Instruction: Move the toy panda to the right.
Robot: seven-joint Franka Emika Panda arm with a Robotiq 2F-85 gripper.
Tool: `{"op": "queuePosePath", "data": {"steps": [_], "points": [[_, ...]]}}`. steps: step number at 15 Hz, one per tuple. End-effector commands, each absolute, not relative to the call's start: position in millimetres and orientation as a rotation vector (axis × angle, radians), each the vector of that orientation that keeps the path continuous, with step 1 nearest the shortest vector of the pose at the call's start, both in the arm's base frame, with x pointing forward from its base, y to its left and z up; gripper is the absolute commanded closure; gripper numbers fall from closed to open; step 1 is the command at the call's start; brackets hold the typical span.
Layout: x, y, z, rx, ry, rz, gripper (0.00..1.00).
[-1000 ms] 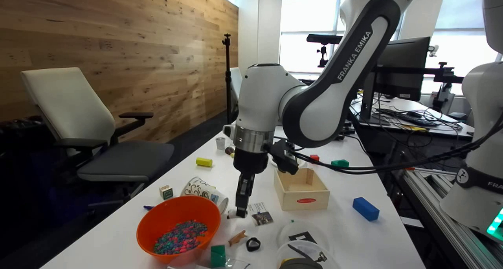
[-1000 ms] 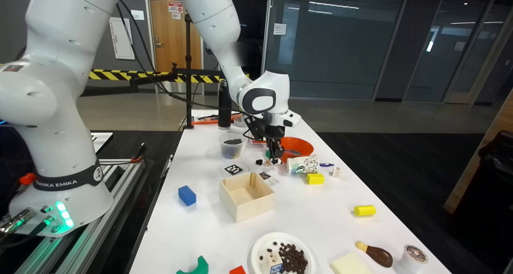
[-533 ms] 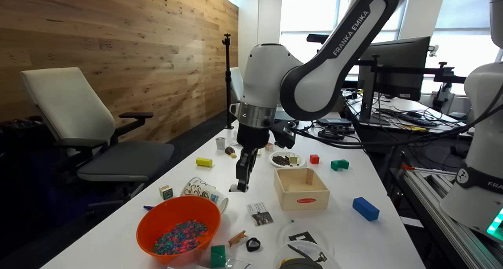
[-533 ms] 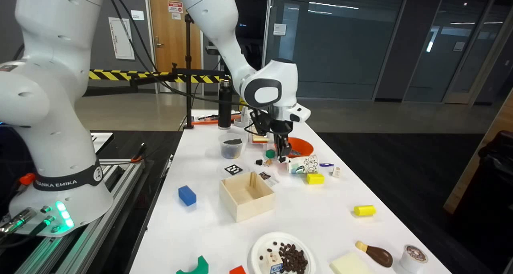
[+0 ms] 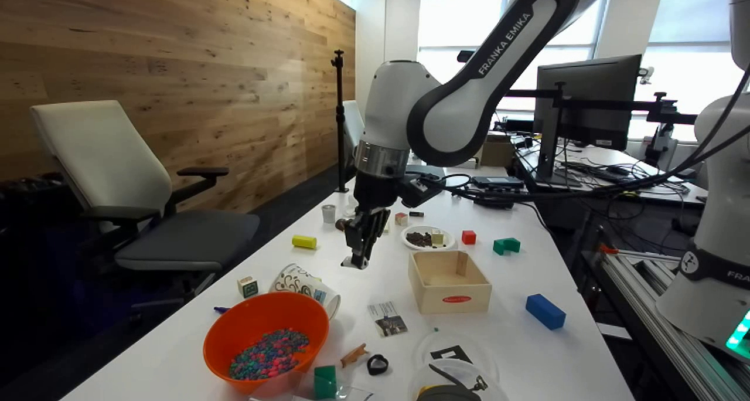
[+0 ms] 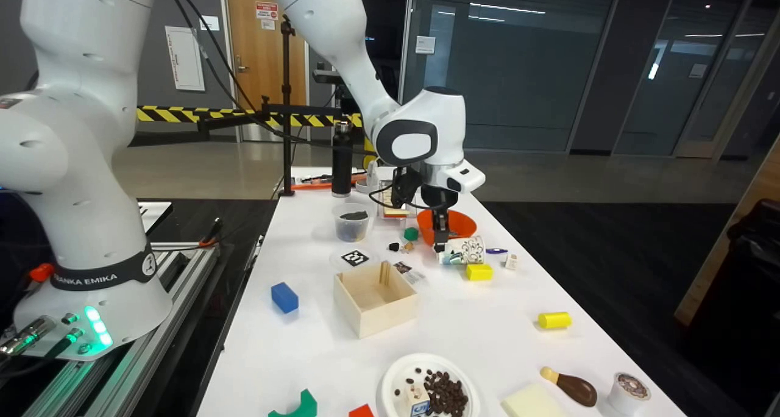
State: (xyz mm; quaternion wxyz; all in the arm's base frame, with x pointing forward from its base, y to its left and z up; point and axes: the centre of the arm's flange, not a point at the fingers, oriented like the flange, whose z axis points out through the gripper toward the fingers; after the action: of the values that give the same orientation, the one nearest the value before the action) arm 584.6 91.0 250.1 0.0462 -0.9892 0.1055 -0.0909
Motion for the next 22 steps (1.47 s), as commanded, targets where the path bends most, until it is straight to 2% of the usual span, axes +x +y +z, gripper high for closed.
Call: {"op": "queuePosePath", "data": {"steps": [1, 9, 22], "points": [[595, 81, 256, -2.968, 0.533, -0.305, 0.93], [618, 64, 265, -2.896, 0.832, -0.345, 0.93], [650, 52, 229, -2.785, 1.179, -0.298, 0.93]]}}
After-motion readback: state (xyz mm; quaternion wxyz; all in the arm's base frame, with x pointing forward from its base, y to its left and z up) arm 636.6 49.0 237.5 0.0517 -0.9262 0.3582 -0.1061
